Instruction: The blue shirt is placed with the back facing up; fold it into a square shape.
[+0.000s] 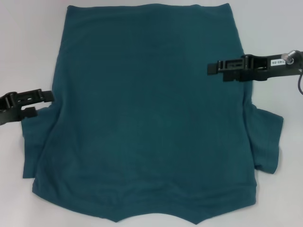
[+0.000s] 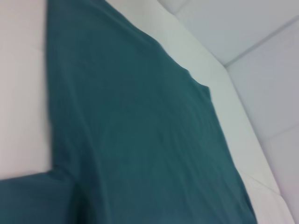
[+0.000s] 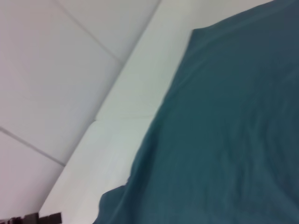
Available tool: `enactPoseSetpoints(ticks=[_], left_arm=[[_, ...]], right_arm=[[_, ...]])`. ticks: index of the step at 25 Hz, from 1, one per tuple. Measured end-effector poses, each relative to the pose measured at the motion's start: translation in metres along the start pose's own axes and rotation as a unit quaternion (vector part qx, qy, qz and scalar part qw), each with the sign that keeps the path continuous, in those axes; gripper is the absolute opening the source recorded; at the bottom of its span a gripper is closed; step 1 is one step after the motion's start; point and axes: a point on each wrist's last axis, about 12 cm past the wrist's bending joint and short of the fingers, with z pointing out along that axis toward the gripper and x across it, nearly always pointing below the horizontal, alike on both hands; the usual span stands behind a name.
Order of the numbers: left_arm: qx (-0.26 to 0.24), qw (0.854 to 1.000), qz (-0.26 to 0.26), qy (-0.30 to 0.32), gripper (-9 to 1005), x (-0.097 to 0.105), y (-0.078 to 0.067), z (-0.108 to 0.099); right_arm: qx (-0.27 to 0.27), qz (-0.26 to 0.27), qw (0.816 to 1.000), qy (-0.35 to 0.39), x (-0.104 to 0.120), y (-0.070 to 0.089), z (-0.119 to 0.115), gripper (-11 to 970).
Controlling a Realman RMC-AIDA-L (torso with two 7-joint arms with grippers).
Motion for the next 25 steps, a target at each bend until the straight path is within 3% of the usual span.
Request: enactPoseSetpoints(ticks=[9,18,25], left_arm=[[-0.055,0.996,-0.063,-0.027,936,0.015,0.032,0.001],[-0.086,0.994,-0.054,-0.031,934,0.023,0.044,0.0],[-0.092,0.991,-0.087,-0.04,934,0.032,0.054,0.004]], right_arm=[[0.014,0.021,1.0,0.002,-0.007,-0.006,0.008,855],[0.015,0.033,0.999,0.004,0.0,-0.011,0.006,855],[0.015,0.04,0.999,0.004,0.002,-0.011,0.006,856]])
